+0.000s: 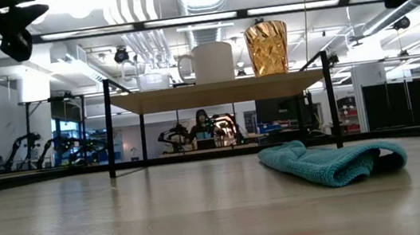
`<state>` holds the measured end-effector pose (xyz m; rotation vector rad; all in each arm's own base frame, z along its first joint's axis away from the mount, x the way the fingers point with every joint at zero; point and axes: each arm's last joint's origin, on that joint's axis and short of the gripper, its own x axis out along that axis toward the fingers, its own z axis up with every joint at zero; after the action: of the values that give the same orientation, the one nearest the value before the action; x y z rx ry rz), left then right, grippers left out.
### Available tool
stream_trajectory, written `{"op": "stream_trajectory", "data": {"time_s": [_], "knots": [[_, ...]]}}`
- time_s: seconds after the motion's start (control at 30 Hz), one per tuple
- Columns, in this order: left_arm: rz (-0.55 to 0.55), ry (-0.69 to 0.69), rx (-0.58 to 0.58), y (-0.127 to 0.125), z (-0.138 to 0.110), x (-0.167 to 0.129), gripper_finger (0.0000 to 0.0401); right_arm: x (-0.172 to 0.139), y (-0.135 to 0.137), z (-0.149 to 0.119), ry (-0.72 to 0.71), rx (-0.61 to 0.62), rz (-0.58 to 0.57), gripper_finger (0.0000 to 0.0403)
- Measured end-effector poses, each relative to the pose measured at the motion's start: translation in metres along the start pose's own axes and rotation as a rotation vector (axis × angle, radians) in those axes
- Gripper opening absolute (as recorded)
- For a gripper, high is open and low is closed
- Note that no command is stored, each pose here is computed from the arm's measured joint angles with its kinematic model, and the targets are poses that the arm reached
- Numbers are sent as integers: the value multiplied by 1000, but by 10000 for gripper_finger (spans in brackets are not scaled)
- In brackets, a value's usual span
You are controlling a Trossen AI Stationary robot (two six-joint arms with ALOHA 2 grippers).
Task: Stack small to large cups/mugs on shelf
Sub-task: Return to Home Position
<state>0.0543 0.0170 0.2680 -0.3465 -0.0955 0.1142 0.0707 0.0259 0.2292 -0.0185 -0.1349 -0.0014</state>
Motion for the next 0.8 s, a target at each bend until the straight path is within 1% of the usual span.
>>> {"op": "stream_trajectory", "data": {"time_s": [0.1, 0.27, 0.5, 0.6, 0.67, 0.8], "knots": [[3, 5, 16, 1, -2, 1, 89, 1, -2, -1, 0, -44, -49, 68], [15, 36, 6, 6, -10, 5, 89, 3, -7, -2, -6, -88, -128, 68], [19, 34, -29, 15, -25, 14, 89, 3, -16, 7, -31, -156, -233, 68], [12, 17, -39, 18, -29, 17, 89, 3, -18, 8, -26, -167, -264, 68], [4, -4, -35, 19, -31, 18, 89, 3, -19, 6, -17, -153, -276, 68], [4, -2, -35, 21, -33, 20, 89, 6, -19, -8, 36, -97, -280, 68]]}}
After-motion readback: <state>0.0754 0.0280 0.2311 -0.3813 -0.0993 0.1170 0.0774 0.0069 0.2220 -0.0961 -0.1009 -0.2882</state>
